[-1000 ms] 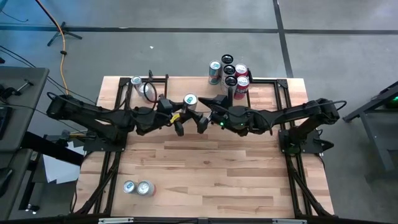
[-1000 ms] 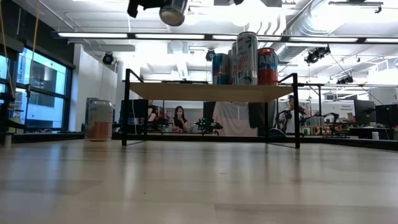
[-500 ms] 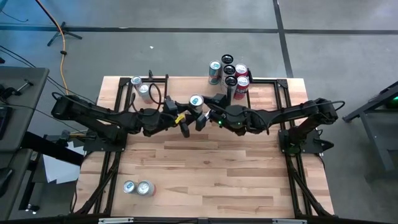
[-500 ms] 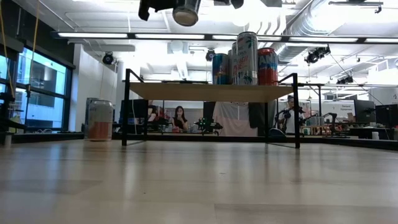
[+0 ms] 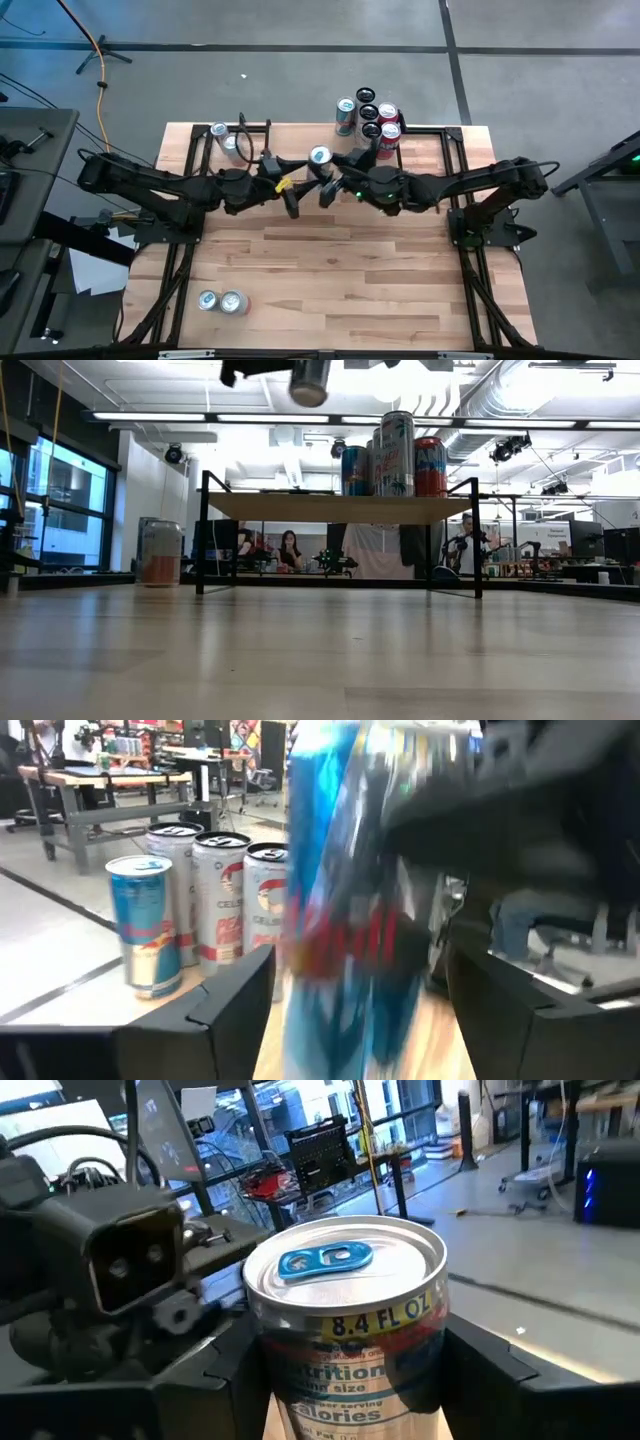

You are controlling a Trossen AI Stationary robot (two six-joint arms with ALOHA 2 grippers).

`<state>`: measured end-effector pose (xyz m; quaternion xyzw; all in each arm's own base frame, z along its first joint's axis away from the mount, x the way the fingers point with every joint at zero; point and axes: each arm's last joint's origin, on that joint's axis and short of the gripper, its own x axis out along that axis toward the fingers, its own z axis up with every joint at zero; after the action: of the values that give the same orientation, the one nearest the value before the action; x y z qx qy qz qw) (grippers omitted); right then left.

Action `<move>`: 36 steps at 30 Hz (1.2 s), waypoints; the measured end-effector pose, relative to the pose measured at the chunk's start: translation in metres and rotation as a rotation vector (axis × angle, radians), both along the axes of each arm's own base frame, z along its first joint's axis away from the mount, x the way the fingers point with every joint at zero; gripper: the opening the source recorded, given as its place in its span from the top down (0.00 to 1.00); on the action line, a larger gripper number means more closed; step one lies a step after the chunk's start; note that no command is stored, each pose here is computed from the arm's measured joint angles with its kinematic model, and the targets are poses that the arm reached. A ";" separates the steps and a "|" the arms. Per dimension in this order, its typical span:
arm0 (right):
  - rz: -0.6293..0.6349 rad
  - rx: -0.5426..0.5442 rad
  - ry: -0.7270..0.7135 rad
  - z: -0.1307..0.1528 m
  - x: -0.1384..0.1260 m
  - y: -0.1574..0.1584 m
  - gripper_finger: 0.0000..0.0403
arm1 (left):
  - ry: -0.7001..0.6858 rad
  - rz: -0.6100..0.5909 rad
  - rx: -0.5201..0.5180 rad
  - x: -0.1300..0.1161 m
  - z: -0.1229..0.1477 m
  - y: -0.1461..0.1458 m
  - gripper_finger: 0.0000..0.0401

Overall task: Place canned beverage on shelf
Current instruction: Put the top right blue soda can on the shelf aligned with the blue soda can

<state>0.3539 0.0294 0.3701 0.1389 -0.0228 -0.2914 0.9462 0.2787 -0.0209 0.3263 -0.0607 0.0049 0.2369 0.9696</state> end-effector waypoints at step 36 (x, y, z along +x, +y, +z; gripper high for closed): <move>0.288 -0.058 0.039 -0.033 0.020 -0.039 0.49 | -0.188 -0.110 -0.212 -0.116 0.004 -0.014 0.38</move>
<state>0.3741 -0.0096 0.3374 0.1074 0.0074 -0.1547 0.9821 0.1623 -0.0353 0.3304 -0.1843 -0.0575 0.1747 0.9655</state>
